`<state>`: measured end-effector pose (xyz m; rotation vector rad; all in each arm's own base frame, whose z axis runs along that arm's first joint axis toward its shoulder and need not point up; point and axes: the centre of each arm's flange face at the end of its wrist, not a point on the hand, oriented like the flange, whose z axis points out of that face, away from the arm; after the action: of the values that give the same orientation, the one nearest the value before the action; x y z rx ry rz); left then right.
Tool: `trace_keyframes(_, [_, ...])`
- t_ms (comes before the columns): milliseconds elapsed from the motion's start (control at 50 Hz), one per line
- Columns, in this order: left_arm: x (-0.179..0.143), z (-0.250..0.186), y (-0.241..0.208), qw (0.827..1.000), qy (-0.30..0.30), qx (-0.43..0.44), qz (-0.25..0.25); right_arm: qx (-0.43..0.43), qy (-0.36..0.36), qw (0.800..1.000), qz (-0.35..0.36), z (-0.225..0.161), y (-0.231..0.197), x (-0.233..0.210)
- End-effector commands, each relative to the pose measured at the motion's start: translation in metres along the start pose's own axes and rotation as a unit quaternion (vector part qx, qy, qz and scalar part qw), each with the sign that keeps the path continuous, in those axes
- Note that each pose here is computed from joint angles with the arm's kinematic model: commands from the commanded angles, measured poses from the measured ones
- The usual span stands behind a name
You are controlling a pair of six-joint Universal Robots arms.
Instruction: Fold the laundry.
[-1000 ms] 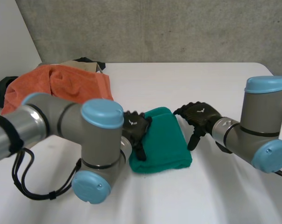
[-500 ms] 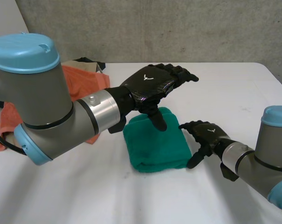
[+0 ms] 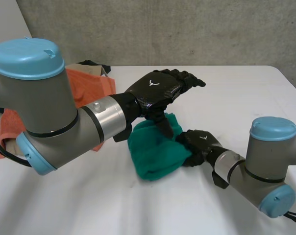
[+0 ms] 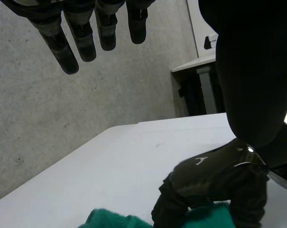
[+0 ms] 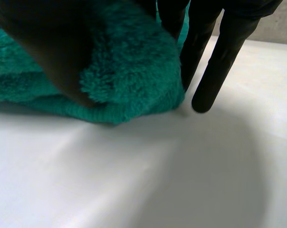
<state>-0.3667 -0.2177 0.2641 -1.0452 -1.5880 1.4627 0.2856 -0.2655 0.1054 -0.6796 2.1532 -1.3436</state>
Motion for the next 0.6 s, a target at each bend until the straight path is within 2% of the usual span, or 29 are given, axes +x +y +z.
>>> trace_keyframes(20, [0.000, 0.000, 0.000, 1.000, 0.000, 0.000, -0.001, 0.033, 0.017, 0.999, 0.003, 0.022, -0.015, 0.015])
trace_keyframes(160, [0.000, 0.000, -0.001, 1.000, 0.000, 0.002, 0.001, 0.090, 0.077, 0.993, 0.000, 0.044, -0.045, 0.043])
trace_keyframes(260, [0.000, 0.000, -0.002, 1.000, 0.000, 0.004, 0.002, 0.150, 0.176, 0.972, 0.034, 0.062, -0.077, 0.122])
trace_keyframes(420, [0.001, 0.001, -0.005, 1.000, 0.001, 0.007, 0.002, 0.192, 0.297, 0.933, 0.062, 0.074, -0.092, 0.220])
trace_keyframes(600, [0.006, 0.000, -0.005, 1.000, 0.005, 0.007, 0.001, 0.223, 0.382, 0.894, 0.070, 0.050, -0.095, 0.326])
